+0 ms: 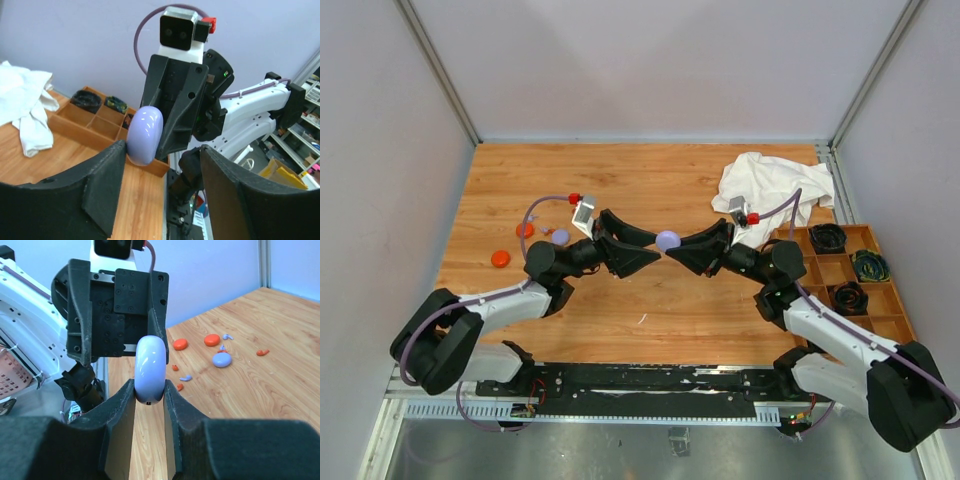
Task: Insert the wireless bluetooth earbuds into the charging case
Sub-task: Adjust the charging case.
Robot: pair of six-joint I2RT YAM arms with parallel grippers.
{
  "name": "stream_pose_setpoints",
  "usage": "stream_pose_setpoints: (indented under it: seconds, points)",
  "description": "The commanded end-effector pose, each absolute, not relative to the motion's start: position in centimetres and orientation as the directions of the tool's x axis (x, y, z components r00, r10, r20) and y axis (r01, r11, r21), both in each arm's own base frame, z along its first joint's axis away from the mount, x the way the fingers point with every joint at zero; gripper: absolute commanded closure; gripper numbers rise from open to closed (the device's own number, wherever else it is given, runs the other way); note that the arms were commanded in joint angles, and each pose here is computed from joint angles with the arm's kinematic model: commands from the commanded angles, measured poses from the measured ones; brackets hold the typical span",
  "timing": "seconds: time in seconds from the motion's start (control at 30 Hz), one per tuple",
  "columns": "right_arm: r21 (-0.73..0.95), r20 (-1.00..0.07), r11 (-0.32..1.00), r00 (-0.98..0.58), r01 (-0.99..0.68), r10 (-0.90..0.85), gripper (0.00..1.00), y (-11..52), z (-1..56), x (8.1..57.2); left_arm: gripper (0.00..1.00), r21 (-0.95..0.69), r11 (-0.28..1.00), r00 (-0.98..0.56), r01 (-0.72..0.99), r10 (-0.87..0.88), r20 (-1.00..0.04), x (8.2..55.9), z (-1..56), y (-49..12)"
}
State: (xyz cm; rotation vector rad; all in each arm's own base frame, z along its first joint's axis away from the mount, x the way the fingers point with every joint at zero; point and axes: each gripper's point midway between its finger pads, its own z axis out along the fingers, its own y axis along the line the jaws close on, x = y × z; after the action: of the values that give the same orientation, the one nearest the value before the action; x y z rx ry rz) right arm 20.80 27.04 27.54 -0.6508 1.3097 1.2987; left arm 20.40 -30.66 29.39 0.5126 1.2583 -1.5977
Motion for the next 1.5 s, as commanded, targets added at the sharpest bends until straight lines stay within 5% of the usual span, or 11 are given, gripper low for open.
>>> stream_pose_setpoints:
  seconds: [0.0, 0.93, 1.13, 1.47]
  points:
    - [0.271, -0.914, 0.174, -0.195, -0.947, 0.357, 0.96, 27.2, 29.2, 19.7, 0.4, -0.415, -0.098, -0.408, 0.904, -0.485, -0.774, 18.3, 32.0, -30.0]
    - [0.242, -0.926, 0.047, -0.216, -0.969, 0.311, 0.89, 28.8, 29.2, 18.1, 0.78, -0.362, -0.057, -0.348, 0.931, -0.439, -0.828, 18.7, 31.5, -30.6]
    - [0.17, -0.957, 0.053, -0.152, -0.984, 0.248, 0.74, 28.7, 29.0, 17.7, 0.88, -0.308, -0.007, -0.29, 0.951, -0.36, -0.887, 18.8, 30.8, -30.8]
    - [0.015, -0.996, 0.136, -0.003, -0.991, 0.085, 0.55, 27.2, 28.1, 17.3, 0.9, -0.264, 0.067, -0.252, 0.962, -0.148, -0.956, 19.1, 30.0, -31.1]
